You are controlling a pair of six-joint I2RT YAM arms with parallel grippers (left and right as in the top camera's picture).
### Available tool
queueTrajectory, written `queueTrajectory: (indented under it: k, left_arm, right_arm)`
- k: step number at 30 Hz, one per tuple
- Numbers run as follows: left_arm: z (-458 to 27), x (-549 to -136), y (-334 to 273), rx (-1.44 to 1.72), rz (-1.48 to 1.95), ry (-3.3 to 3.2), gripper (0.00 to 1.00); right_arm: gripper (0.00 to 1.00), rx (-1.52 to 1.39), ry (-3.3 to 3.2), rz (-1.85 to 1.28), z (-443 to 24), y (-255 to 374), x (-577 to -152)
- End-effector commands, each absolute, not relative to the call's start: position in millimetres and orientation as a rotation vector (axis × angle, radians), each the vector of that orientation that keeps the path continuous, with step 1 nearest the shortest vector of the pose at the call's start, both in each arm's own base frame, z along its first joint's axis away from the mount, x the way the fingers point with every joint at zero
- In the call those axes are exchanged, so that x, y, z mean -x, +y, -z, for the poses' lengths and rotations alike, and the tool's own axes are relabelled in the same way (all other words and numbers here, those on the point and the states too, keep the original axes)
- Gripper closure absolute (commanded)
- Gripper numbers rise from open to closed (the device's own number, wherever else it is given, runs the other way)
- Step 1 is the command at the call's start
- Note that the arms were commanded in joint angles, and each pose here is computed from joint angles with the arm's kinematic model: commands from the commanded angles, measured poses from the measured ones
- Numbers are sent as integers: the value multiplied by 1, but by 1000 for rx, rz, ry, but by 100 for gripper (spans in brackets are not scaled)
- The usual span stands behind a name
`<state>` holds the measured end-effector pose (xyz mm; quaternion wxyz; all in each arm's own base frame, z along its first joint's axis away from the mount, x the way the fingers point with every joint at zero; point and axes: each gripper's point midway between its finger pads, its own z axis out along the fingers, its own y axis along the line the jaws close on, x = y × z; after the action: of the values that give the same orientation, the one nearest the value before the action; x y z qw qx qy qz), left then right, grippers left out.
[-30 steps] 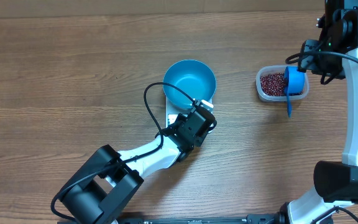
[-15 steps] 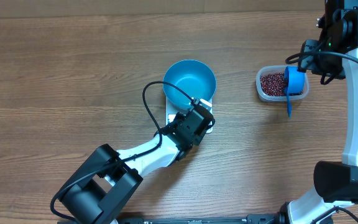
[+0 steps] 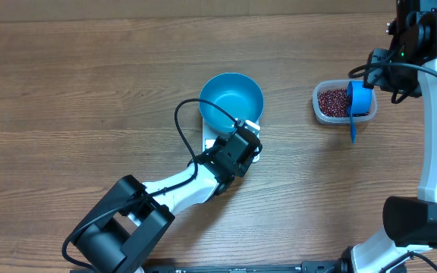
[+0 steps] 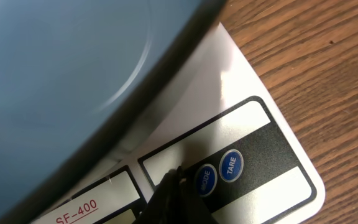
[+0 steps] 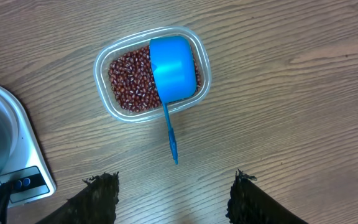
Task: Scoop item into bowl and weigh 150g on scale
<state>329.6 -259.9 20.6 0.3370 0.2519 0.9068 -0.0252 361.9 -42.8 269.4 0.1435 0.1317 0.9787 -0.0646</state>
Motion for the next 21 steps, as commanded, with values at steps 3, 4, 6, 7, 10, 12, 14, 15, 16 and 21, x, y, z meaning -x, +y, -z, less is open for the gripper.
queueTrajectory:
  k: [3, 4, 6, 7, 10, 12, 14, 15, 16, 21]
  left_arm:
    - [0, -321, -253, -718, 36, 2412, 96]
    - [1, -321, -253, -718, 35, 2414, 96]
    - [4, -320, -252, -722, 30, 2421, 96]
    - [7, -320, -252, -725, 26, 2426, 96]
    - [11, -320, -252, -730, 20, 2435, 96]
    - [11, -320, -252, -735, 18, 2435, 96]
    - [13, -318, -250, -739, 12, 2444, 96]
    - [13, -318, -250, -740, 11, 2445, 96]
    - [13, -318, -250, -740, 11, 2445, 96]
    - [-2, -320, -258, -768, 31, 2422, 96]
  right_arm:
    - [42, -390, 2815, 194, -270, -45, -363]
    - [42, -390, 2815, 194, -270, -45, -363]
    - [42, -390, 2815, 194, -270, -45, -363]
    - [42, -390, 2815, 194, -270, -45, -363]
    - [42, -390, 2818, 194, -270, -45, -362]
    - [42, -390, 2818, 194, -270, -45, -362]
    - [42, -390, 2818, 195, -270, -45, -362]
    - [42, -390, 2818, 194, -270, -45, -362]
    - [42, -390, 2818, 195, -270, -45, -362]
    - [41, -390, 2818, 195, -270, -45, -362]
